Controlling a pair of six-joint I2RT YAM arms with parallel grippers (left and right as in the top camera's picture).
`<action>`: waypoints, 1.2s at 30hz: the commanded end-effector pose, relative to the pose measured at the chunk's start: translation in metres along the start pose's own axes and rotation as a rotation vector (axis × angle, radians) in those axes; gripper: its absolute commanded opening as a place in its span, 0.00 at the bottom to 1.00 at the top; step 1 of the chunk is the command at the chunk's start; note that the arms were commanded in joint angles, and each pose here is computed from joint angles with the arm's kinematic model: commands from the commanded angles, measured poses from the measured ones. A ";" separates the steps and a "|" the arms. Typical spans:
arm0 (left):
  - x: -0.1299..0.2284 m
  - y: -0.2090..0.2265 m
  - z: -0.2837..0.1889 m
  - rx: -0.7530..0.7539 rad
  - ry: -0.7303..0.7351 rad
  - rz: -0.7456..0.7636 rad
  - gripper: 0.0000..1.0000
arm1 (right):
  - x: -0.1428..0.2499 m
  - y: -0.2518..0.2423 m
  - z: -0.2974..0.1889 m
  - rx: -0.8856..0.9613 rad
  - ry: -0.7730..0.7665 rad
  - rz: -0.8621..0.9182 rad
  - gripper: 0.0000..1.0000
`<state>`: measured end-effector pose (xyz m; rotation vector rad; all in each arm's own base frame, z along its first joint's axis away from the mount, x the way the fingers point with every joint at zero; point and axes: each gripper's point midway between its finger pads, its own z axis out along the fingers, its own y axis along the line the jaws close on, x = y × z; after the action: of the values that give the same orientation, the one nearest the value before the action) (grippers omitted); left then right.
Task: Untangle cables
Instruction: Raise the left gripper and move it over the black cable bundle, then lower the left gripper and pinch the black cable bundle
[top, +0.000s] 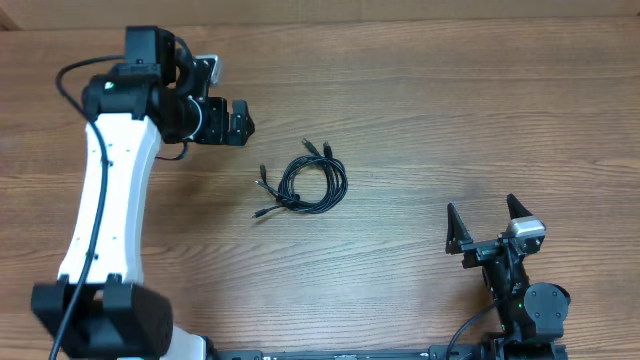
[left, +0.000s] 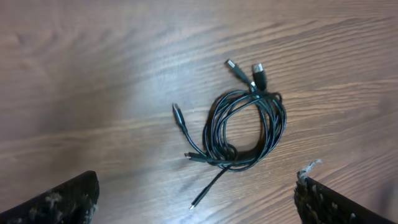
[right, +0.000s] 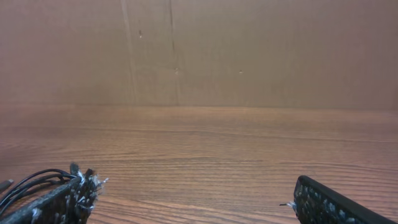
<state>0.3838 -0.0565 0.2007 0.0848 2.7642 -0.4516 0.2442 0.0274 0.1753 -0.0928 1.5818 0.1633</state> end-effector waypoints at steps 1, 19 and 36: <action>0.003 -0.003 0.017 0.042 0.065 -0.102 0.97 | 0.002 -0.001 0.000 0.004 -0.001 -0.001 1.00; 0.089 -0.006 0.119 0.058 0.605 -0.267 0.14 | 0.002 -0.001 0.000 0.004 -0.001 -0.001 1.00; 0.102 -0.002 0.142 -0.179 0.603 -0.310 0.49 | 0.002 -0.001 0.000 0.004 -0.001 -0.001 1.00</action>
<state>0.3361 -0.1065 0.0524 -0.2290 3.4017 -0.4883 0.2442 0.0274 0.1752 -0.0928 1.5822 0.1634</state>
